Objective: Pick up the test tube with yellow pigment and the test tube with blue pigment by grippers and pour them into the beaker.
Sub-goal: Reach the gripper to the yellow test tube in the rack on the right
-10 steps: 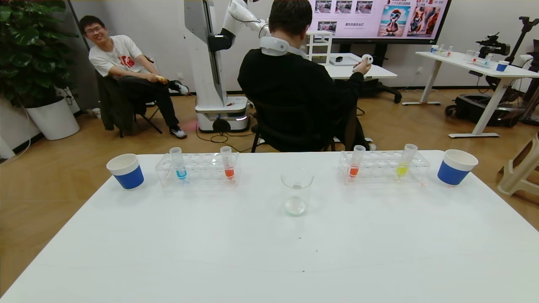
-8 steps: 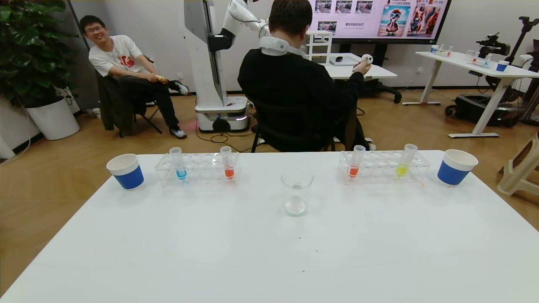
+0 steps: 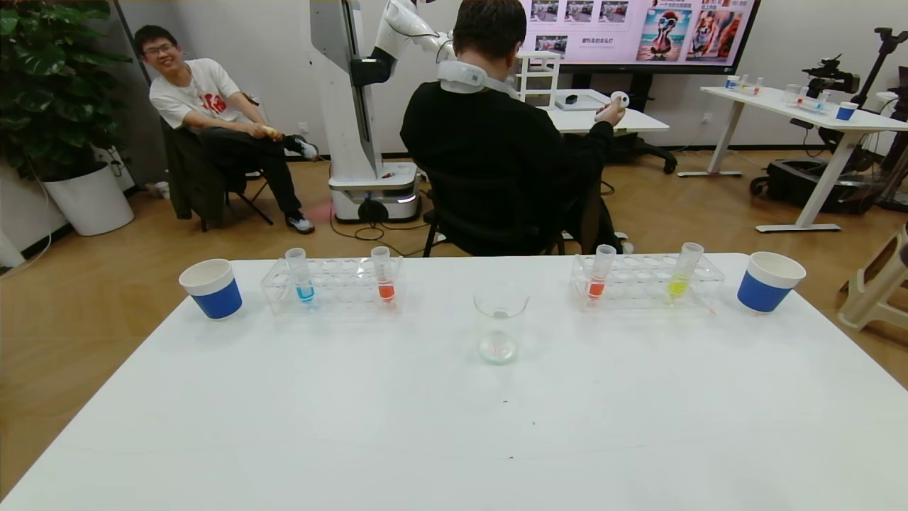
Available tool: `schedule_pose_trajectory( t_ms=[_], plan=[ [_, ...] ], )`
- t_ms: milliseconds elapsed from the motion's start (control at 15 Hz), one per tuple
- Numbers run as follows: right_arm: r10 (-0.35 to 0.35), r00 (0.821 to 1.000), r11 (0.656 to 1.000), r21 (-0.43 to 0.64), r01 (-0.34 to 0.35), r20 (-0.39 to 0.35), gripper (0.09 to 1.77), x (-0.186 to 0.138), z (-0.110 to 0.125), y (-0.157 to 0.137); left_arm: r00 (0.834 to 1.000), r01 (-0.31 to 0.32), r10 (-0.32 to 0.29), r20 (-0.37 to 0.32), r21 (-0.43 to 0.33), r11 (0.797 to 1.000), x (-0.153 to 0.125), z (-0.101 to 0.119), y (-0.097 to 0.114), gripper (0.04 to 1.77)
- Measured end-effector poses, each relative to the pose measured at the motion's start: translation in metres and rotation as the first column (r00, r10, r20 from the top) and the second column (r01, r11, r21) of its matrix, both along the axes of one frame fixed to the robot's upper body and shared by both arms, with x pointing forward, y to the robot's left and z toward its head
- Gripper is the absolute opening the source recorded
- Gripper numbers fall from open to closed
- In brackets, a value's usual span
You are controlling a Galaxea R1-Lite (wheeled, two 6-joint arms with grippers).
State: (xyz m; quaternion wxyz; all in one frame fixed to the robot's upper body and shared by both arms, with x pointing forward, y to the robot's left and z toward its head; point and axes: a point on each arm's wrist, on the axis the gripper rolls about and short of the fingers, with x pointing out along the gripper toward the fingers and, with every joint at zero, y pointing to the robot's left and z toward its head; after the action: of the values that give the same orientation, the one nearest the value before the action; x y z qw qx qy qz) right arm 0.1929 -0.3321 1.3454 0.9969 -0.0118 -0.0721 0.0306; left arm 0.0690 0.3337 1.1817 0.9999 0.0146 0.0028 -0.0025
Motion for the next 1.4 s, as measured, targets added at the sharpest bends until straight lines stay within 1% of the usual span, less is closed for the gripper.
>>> schedule_pose_trajectory(
  t_ms=[133,267,400,600,667,800,933,1000,1133,1267,1400],
  plan=[
    [0.013,1.0,1.0,-0.002,-0.013,-0.013,1.74,0.042,-0.004,0.001,1.0,0.0,0.0,0.0,0.0,1.0,0.0,0.0,0.0,1.75],
    [0.014,0.999,1.0,-0.003,-0.014,-0.038,1.74,0.08,-0.017,0.0,1.0,0.0,0.0,0.0,0.0,1.0,0.0,0.0,0.0,1.75],
    [0.015,0.998,1.0,0.004,-0.015,-0.054,1.74,0.114,-0.036,-0.004,1.0,0.0,0.0,0.0,0.0,1.0,0.0,0.0,0.0,1.75],
    [0.023,0.999,1.0,0.016,-0.023,-0.048,1.74,0.154,-0.071,-0.013,1.0,0.0,0.0,0.0,0.0,1.0,0.0,0.0,0.0,1.75],
    [0.025,0.999,1.0,0.018,-0.025,-0.047,1.74,0.165,-0.084,-0.016,1.0,0.0,0.0,0.0,0.0,1.0,0.0,0.0,0.0,1.75],
    [0.035,0.993,0.999,0.032,-0.032,-0.116,1.74,0.18,-0.119,-0.021,1.0,0.0,0.0,0.0,0.0,1.0,0.0,0.0,0.0,1.75],
    [0.046,0.98,0.996,0.083,-0.03,-0.193,1.74,0.191,-0.145,-0.025,1.0,0.0,0.0,0.001,0.0,1.0,0.0,0.0,0.0,1.75],
    [0.044,0.977,0.996,0.091,-0.025,-0.211,1.74,0.195,-0.153,-0.027,1.0,0.0,0.0,0.0,0.0,1.0,0.0,0.0,0.0,1.75],
    [0.031,0.975,0.996,0.093,-0.011,-0.218,1.74,0.206,-0.16,-0.032,1.0,0.0,0.0,0.0,0.0,1.0,0.0,0.0,0.0,1.75],
    [0.022,0.979,0.996,0.09,-0.003,-0.203,1.74,0.217,-0.163,-0.036,1.0,0.0,0.0,0.0,0.0,1.0,0.0,0.0,0.0,1.75],
    [0.016,0.985,0.996,0.085,-0.002,-0.169,1.74,0.231,-0.162,-0.04,1.0,0.0,0.0,0.0,0.0,1.0,0.0,0.0,0.0,1.75]
  ],
)
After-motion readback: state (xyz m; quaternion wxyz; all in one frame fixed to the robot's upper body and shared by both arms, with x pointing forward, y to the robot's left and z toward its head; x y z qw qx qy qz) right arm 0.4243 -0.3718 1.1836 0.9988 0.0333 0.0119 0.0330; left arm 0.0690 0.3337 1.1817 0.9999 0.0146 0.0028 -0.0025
